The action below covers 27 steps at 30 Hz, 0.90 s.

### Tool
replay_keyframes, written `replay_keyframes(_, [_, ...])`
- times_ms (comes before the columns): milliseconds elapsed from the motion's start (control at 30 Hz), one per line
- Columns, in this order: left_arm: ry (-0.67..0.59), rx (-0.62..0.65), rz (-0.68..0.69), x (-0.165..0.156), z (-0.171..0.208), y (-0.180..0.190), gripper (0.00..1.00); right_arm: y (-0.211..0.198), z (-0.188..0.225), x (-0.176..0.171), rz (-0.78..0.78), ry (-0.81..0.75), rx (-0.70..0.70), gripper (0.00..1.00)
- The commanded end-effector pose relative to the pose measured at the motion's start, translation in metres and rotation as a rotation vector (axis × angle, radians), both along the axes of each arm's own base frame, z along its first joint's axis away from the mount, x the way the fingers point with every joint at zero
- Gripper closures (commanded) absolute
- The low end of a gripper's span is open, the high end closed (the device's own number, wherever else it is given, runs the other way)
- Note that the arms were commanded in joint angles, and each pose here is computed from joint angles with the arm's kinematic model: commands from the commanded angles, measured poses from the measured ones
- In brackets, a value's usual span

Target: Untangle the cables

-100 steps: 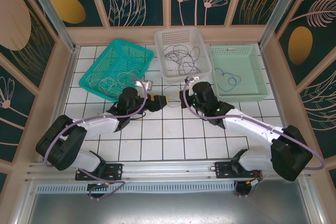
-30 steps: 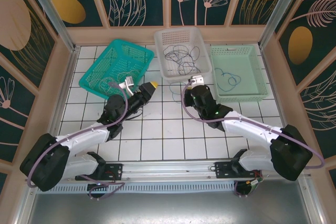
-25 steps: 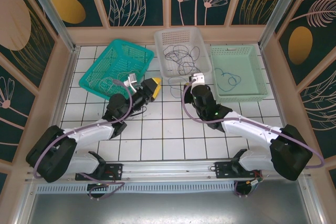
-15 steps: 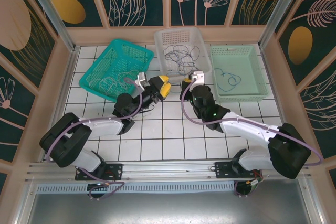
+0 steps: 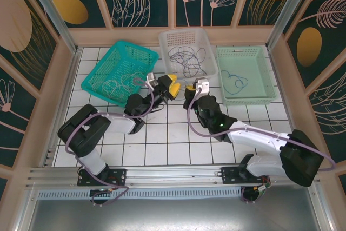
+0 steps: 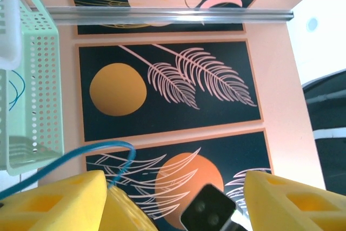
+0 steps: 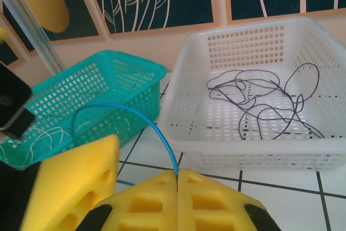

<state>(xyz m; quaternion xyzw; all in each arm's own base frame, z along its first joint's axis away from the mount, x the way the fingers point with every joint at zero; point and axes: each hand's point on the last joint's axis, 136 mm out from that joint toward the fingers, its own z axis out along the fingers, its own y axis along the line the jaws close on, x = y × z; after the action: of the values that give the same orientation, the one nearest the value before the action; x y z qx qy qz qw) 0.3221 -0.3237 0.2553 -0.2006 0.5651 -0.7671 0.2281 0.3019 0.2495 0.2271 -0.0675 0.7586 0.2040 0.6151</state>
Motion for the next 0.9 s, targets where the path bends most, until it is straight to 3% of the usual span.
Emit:
replay_keyframes(0, [-0.041,-0.101,0.019,0.005,0.020,0.002,0.33,-0.011,0.018,-0.004,-0.034,-0.042,0.079,1.00])
replay_keyframes(400, [-0.021,-0.137,0.040,0.025,0.014,-0.007,0.35,-0.012,0.017,-0.012,-0.011,-0.045,0.086,1.00])
replay_keyframes(867, [-0.038,-0.154,0.088,0.037,0.017,-0.007,0.47,-0.013,0.010,-0.022,0.013,-0.031,0.086,1.00])
